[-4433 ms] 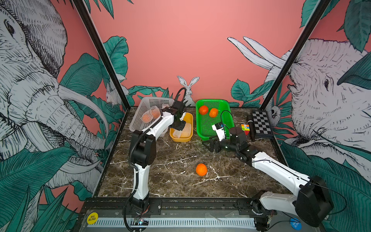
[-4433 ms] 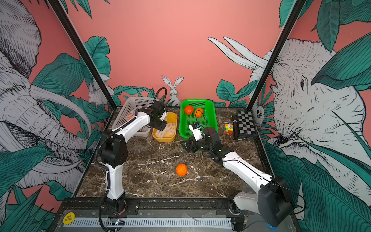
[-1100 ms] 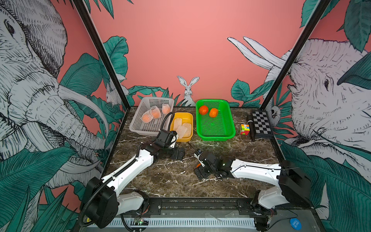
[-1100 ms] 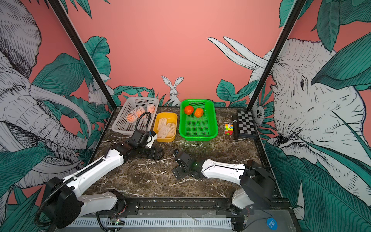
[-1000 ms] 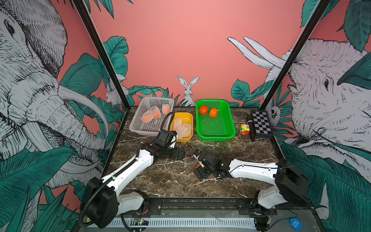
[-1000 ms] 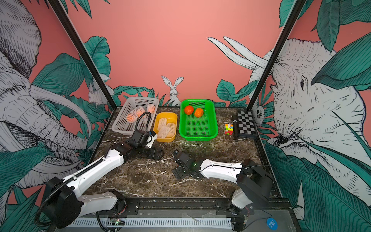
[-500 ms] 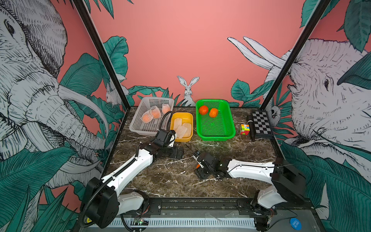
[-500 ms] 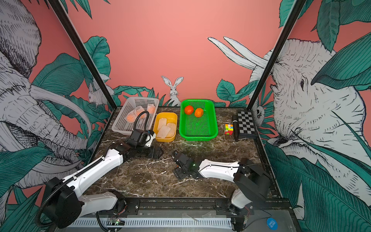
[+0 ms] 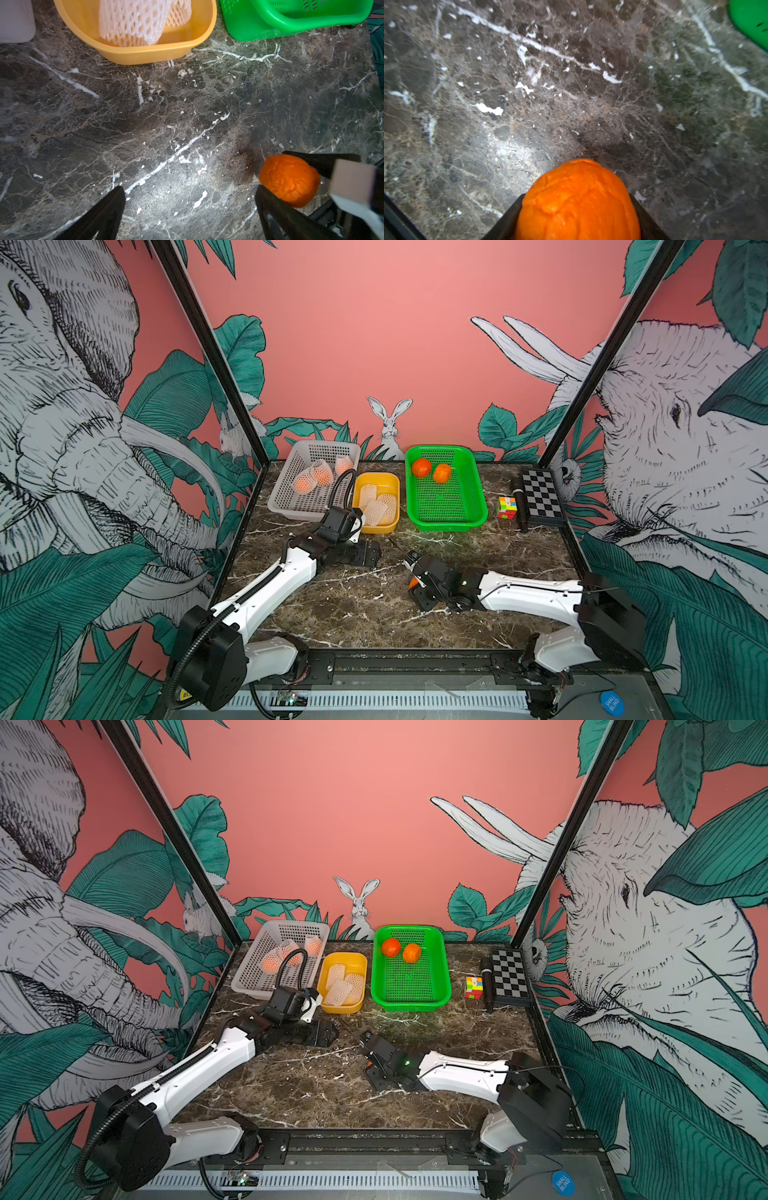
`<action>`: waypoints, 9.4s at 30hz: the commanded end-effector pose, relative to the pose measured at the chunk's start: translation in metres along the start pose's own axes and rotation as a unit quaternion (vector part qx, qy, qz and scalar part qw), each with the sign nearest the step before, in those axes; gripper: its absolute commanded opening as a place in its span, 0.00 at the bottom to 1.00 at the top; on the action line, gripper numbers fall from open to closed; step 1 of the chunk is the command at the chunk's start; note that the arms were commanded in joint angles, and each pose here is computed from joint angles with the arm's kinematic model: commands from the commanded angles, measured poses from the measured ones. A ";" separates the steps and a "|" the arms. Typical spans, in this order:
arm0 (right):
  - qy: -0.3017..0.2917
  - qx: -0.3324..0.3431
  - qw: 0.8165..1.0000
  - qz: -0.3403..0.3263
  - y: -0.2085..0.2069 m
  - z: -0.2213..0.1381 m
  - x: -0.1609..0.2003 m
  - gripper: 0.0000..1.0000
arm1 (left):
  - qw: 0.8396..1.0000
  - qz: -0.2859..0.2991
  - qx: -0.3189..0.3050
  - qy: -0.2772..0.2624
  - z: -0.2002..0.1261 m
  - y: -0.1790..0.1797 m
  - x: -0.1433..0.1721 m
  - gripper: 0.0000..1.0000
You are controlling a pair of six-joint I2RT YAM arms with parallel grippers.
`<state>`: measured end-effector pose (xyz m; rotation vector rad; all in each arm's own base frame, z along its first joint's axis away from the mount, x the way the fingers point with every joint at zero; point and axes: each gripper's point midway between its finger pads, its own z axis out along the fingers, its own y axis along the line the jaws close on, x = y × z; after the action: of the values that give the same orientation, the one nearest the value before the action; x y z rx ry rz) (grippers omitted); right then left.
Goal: Remove foam nets from oranges
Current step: Pick up the orange from the center of the board, then place the orange in the basket, then pick up the orange from the basket, then place the orange at the center of the board.
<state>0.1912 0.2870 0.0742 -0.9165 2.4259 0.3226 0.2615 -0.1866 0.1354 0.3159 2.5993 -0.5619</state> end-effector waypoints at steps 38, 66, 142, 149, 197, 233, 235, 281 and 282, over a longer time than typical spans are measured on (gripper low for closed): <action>-0.132 0.084 0.977 0.146 -0.290 0.123 -0.260 0.64 | 0.996 -0.022 -0.016 -0.088 -0.011 0.028 -0.155 0.99; -0.128 0.116 0.973 0.152 -0.312 0.155 -0.262 0.76 | 0.996 -0.030 -0.021 -0.084 -0.013 0.039 -0.149 0.99; -0.210 -0.038 0.961 0.176 -0.128 -0.016 -0.194 0.86 | 0.912 0.087 -0.401 0.021 -0.032 0.221 -0.192 0.99; -0.224 -0.046 0.960 0.163 -0.118 -0.037 -0.182 0.90 | 0.915 0.104 -0.387 0.052 0.005 0.246 -0.202 0.99; -0.212 -0.040 0.964 0.152 -0.118 -0.034 -0.177 0.97 | 0.897 0.105 -0.423 0.075 0.069 0.334 -0.239 0.91; -0.210 -0.034 0.966 0.149 -0.120 -0.033 -0.178 0.97 | 0.943 -0.031 -0.330 0.017 0.050 0.314 -0.218 0.56; -0.210 -0.034 0.966 0.147 -0.120 -0.033 -0.177 0.97 | 0.947 -0.046 -0.317 0.011 0.049 0.311 -0.216 0.56; -0.243 -0.074 0.965 0.065 -0.073 -0.087 -0.063 0.94 | 0.996 0.061 0.043 -0.046 -0.011 -0.033 -0.048 0.53; -0.252 -0.076 0.963 0.065 -0.072 -0.087 -0.056 0.93 | 0.994 0.082 0.064 -0.041 -0.006 -0.046 -0.037 0.53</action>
<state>0.2473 0.2374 0.1792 -0.6660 2.0604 0.7089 0.2938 -0.2046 0.1745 0.4736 2.5049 -0.5469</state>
